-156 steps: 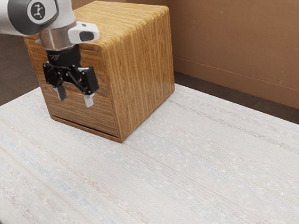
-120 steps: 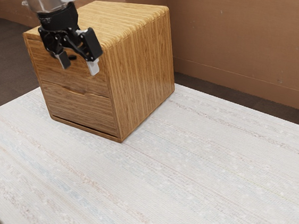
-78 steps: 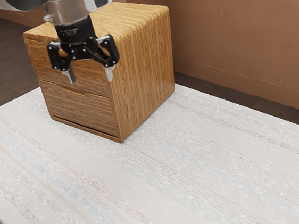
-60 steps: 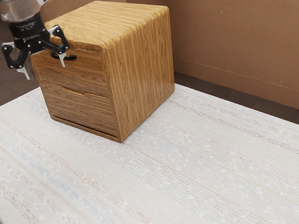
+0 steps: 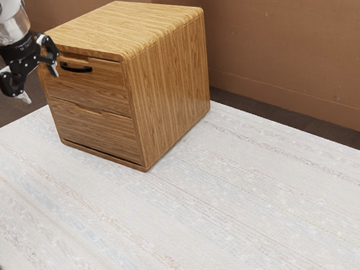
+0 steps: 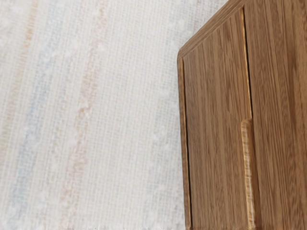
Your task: Pull the drawer handle with one arm to open the drawer
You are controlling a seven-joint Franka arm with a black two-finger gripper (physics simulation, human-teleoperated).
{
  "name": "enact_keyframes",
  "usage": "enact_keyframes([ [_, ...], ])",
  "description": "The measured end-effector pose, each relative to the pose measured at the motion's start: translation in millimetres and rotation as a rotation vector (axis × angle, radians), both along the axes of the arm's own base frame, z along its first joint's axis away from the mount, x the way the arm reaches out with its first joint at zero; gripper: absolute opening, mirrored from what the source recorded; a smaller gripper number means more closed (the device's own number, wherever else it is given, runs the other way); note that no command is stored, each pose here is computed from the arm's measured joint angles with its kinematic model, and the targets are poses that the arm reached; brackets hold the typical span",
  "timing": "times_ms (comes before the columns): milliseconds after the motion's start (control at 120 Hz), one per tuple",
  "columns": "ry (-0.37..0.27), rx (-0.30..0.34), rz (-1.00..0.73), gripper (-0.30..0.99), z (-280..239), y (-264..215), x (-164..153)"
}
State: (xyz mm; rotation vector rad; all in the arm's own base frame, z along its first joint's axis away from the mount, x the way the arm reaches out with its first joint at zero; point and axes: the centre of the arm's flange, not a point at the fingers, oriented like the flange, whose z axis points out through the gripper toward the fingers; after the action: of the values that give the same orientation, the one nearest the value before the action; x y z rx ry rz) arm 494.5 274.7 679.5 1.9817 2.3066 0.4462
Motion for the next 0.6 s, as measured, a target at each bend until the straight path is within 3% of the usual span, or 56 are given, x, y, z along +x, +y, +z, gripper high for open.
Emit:
enact_keyframes([
  [175, -0.119, 0.019, 0.003, 0.69, 1, -54, 41],
  [342, -0.203, 0.007, 0.005, 0.69, 11, -96, 58],
  [600, -0.254, 0.003, 0.178, 0.69, 18, -50, 43],
])
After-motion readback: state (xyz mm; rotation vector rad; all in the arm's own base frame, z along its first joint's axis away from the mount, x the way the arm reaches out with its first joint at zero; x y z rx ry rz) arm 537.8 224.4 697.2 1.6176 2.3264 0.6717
